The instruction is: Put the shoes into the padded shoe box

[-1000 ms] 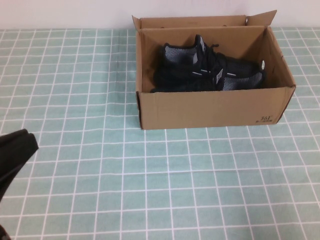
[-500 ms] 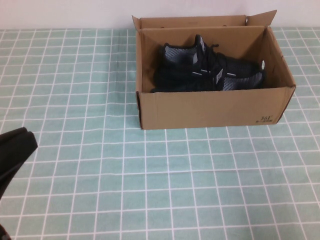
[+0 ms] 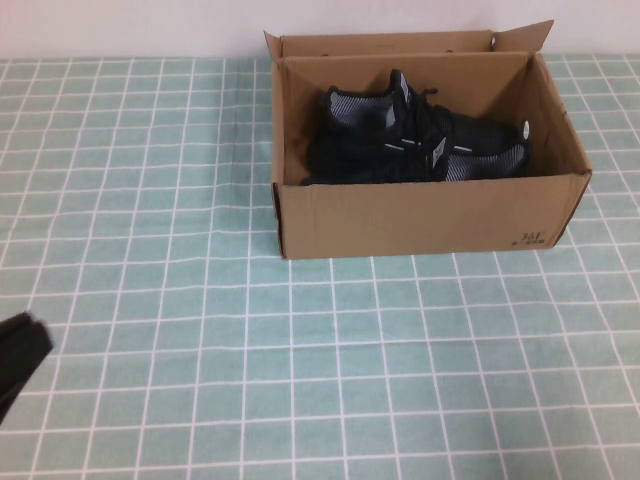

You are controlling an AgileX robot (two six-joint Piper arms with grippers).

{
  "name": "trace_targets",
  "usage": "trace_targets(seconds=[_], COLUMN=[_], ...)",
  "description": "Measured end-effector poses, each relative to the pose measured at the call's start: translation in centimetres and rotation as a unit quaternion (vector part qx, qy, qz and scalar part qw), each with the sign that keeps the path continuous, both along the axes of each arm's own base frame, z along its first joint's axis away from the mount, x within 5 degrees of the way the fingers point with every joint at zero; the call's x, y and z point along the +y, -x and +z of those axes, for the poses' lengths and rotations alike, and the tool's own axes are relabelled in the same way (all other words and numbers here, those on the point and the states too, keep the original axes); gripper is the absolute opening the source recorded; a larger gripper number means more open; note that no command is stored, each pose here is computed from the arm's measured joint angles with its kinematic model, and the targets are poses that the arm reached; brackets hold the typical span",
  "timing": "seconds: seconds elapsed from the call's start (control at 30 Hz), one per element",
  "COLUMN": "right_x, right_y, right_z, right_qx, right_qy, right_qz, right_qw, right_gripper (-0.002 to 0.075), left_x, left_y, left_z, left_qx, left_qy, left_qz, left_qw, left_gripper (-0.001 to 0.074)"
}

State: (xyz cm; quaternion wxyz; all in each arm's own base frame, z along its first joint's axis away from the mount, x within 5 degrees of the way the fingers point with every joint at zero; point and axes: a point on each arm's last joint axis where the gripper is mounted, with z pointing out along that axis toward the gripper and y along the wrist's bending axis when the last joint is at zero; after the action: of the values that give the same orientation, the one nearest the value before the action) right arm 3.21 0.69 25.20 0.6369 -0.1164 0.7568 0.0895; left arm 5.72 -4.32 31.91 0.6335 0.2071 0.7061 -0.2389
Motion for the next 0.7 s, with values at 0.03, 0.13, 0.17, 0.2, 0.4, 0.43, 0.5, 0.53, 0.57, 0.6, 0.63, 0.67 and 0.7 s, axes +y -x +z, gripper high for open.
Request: trace_targets(seconds=[0.03,0.13,0.17,0.2,0.4,0.43,0.5,0.53,0.57,0.6,0.63,0.67,0.7], right_x=[0.0,0.0,0.0,0.0,0.0,0.0,0.0,0.0,0.0,0.0,0.0,0.0,0.0], right_y=[0.0,0.0,0.0,0.0,0.0,0.0,0.0,0.0,0.0,0.0,0.0,0.0,0.0], right_z=[0.0,0.0,0.0,0.0,0.0,0.0,0.0,0.0,0.0,-0.1,0.0,0.0,0.0], right_qx=[0.0,0.0,0.0,0.0,0.0,0.0,0.0,0.0,0.0,0.001,0.0,0.0,0.0], right_qy=[0.0,0.0,0.0,0.0,0.0,0.0,0.0,0.0,0.0,0.0,0.001,0.001,0.001], right_qz=[0.0,0.0,0.0,0.0,0.0,0.0,0.0,0.0,0.0,0.0,0.0,0.0,0.0], right_qw=[1.0,1.0,1.0,1.0,1.0,1.0,1.0,1.0,1.0,1.0,1.0,1.0,1.0], right_gripper=[-0.0009,-0.0009,-0.0009,-0.0009,-0.0009,-0.0009,-0.0009,-0.0009,-0.0011,-0.0009,-0.0011,-0.0011,-0.0009], left_x=[0.3,1.0,1.3,1.5,2.5,2.7,2.8,2.9,3.0,3.1,3.1,3.2,3.2], left_y=[0.1,0.4,0.5,0.6,1.1,1.1,1.0,0.9,0.8,0.7,0.7,0.6,0.6], left_z=[-0.5,-2.6,-3.5,-4.1,-8.3,-8.9,-9.8,-10.3,-10.8,-11.2,-11.7,-12.2,-12.6], left_qx=[0.001,0.002,0.0,-0.002,-0.008,-0.002,0.011,0.021,0.029,0.036,0.046,0.057,0.07], left_qy=[0.006,0.023,0.027,0.032,0.035,0.032,0.025,0.02,0.017,0.014,0.01,0.004,-0.003], left_qz=[0.012,0.05,0.065,0.075,0.147,0.16,0.181,0.191,0.201,0.21,0.217,0.222,0.224], left_qw=[1.0,0.998,0.998,0.997,0.988,0.987,0.983,0.981,0.979,0.977,0.975,0.973,0.972], left_gripper=[-0.0001,-0.0001,-0.0001,-0.0001,-0.0001,-0.0001,-0.0001,-0.0001,-0.0001,-0.0001,-0.0001,-0.0001,-0.0001])
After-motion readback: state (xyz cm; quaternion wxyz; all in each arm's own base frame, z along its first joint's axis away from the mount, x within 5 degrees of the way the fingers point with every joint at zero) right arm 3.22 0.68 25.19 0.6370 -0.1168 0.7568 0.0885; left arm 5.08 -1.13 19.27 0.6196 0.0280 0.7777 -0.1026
